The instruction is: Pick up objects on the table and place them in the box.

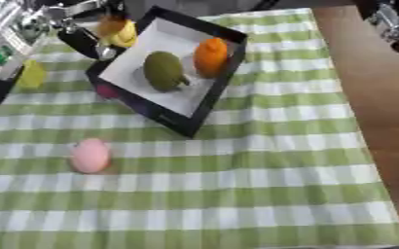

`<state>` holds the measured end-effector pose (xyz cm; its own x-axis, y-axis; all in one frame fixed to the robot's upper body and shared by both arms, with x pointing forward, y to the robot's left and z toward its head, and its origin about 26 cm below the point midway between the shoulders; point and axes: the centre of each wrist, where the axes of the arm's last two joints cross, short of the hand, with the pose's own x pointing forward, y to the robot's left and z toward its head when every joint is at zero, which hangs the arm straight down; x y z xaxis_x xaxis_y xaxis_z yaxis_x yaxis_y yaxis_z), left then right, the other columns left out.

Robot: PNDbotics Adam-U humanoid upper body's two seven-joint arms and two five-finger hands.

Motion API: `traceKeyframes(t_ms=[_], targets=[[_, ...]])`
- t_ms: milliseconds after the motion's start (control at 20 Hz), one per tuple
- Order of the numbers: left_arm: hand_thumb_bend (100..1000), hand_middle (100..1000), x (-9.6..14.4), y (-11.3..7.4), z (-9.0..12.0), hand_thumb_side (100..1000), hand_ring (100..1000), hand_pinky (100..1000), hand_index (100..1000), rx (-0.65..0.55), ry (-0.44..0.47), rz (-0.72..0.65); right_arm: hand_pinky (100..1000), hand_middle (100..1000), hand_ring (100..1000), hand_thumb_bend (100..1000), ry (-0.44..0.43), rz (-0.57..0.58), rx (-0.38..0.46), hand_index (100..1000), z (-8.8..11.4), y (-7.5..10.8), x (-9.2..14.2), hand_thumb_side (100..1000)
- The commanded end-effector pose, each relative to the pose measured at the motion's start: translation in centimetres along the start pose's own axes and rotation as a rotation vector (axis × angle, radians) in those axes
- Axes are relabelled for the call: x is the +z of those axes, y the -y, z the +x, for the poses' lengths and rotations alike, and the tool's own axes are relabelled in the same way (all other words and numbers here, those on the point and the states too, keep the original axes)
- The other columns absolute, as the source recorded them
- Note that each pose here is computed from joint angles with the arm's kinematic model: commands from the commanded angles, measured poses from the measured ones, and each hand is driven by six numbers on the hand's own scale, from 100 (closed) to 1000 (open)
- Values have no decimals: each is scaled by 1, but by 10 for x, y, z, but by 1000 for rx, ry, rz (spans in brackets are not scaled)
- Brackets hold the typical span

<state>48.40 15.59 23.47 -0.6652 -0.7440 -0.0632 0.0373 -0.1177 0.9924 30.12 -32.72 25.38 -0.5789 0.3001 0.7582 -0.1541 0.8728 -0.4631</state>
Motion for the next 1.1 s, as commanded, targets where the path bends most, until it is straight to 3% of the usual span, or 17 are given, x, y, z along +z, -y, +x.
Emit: traceKeyframes(t_ms=[50, 200, 250, 450, 550, 600, 850, 1100], targets=[[311, 661, -4, 1, -5, 100, 708, 742, 668, -21, -9, 15, 993, 707, 822, 241, 33, 12, 14, 785, 10, 3, -3, 336], [385, 687, -6, 8, -7, 100, 728, 765, 707, -21, -13, 19, 993, 707, 822, 241, 34, 11, 12, 785, 10, 3, -4, 337], [486, 737, -6, 10, -8, 114, 762, 800, 782, -20, -15, 17, 993, 707, 822, 242, 34, 11, 12, 785, 10, 3, -4, 337], [698, 784, -2, 6, -15, 335, 806, 839, 890, -33, -33, 19, 993, 707, 822, 242, 29, 7, 15, 785, 9, 3, -2, 339], [827, 790, 3, -4, -21, 391, 813, 854, 894, -22, -46, 49, 993, 707, 822, 242, 24, 6, 14, 785, 8, 3, -2, 340], [840, 787, 6, -10, -24, 395, 812, 854, 891, -13, -51, 70, 993, 707, 822, 242, 23, 6, 14, 785, 8, 3, -2, 340], [644, 749, 31, -40, -45, 323, 774, 839, 861, 49, -82, 183, 993, 707, 822, 243, 18, -1, 16, 785, 7, 4, -1, 337], [586, 748, 72, -58, -85, 325, 760, 856, 849, 241, -220, 260, 993, 707, 822, 243, 7, -17, 15, 784, 4, 5, 2, 340]])
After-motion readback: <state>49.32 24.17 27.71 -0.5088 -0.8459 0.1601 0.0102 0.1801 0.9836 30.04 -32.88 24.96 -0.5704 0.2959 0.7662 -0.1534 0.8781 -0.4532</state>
